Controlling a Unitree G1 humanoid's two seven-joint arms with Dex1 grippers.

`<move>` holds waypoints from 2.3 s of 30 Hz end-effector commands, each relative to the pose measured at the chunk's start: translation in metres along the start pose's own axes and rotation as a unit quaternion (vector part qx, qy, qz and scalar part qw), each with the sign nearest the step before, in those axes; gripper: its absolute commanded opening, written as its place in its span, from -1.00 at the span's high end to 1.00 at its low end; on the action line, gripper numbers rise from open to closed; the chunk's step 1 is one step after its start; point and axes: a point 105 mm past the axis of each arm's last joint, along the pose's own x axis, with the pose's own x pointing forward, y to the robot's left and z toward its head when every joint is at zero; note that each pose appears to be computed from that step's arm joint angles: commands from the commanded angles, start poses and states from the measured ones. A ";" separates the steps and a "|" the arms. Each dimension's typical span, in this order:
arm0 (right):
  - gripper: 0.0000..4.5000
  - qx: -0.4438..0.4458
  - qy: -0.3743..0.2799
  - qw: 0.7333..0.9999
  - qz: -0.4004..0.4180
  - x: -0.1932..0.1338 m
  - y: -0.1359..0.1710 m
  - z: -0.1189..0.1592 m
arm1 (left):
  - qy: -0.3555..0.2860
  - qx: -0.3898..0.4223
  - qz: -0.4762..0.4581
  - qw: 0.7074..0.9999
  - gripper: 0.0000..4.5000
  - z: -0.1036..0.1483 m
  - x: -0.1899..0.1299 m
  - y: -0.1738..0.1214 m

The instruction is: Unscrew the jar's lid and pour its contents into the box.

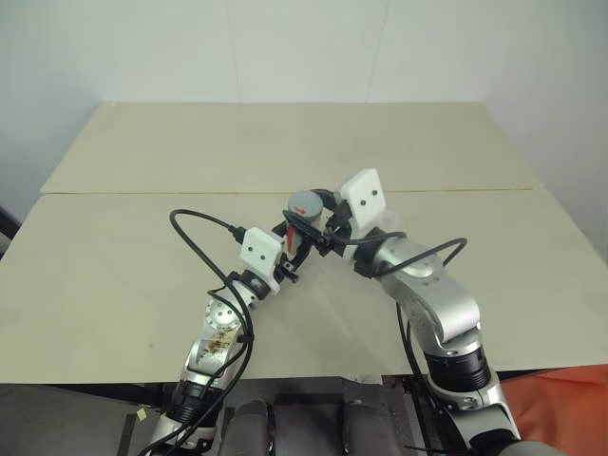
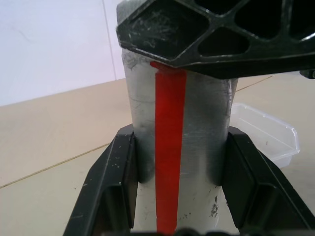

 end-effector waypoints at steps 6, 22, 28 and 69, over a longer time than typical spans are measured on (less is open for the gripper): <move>-0.28 -0.024 -0.034 0.998 0.052 -0.011 0.003 0.014 | -0.034 0.001 -0.058 0.998 0.12 0.017 -0.007 -0.009; -0.28 -0.051 -0.051 0.944 0.323 -0.025 0.006 0.014 | -0.064 -0.024 -0.138 0.988 0.12 0.030 -0.016 -0.023; -0.28 -0.083 -0.050 0.907 0.409 -0.013 0.002 0.010 | -0.068 -0.026 -0.144 0.987 0.12 0.031 -0.018 -0.025; -0.99 -0.151 -0.090 0.959 0.222 -0.041 -0.043 0.031 | -0.059 -0.019 -0.103 0.993 0.12 0.021 -0.008 -0.021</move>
